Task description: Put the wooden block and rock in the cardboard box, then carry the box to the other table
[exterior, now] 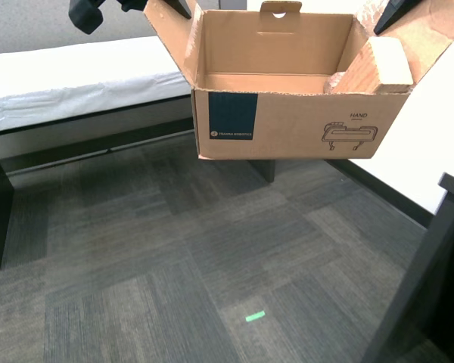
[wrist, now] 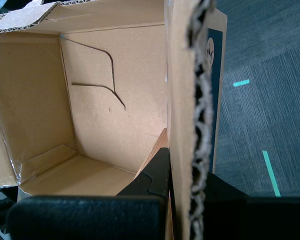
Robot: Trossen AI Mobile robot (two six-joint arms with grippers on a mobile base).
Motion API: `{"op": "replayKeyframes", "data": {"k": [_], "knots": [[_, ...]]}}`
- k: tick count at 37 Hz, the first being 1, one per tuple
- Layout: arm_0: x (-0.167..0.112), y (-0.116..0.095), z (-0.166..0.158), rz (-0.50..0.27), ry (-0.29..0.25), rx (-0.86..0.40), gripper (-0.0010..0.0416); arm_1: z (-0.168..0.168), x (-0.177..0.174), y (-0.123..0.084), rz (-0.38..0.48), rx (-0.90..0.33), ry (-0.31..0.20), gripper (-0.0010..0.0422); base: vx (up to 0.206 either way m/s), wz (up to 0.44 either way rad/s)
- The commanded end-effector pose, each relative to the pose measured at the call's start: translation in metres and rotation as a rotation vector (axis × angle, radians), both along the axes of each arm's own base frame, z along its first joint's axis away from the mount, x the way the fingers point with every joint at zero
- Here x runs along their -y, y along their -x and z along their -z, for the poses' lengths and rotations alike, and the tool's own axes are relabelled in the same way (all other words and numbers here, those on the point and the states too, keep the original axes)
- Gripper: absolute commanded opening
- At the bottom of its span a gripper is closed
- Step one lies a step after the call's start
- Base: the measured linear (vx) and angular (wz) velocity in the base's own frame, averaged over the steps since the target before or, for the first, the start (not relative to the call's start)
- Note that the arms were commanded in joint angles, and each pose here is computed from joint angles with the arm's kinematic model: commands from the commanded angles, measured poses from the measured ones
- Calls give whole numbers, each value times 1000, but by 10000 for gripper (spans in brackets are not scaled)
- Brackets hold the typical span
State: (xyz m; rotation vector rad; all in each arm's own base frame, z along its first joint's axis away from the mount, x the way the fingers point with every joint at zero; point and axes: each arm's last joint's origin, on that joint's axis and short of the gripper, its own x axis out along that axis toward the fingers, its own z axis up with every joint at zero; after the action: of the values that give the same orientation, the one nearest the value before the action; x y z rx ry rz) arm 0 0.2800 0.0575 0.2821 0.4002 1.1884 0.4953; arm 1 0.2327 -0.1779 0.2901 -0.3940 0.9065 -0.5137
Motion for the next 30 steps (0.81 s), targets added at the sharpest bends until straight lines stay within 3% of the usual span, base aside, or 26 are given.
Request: {"op": "replayKeyframes", "data": {"k": [1, 7, 22, 30], "knots": [[0, 0, -1, -2, -4, 6, -1, -1, 0, 0, -11, -6, 7, -1, 181, 190], [-1, -1, -1, -7, -4, 15, -1, 0, 0, 1, -19, -21, 6, -1, 183, 231], [-1, -1, -1, 6, -10, 7, -1, 4, -2, 3, 66, 12, -87, -1, 184, 340], [-3, -1, -1, 23, -18, -9, -1, 4, -3, 3, 95, 28, -113, -1, 187, 401]]}}
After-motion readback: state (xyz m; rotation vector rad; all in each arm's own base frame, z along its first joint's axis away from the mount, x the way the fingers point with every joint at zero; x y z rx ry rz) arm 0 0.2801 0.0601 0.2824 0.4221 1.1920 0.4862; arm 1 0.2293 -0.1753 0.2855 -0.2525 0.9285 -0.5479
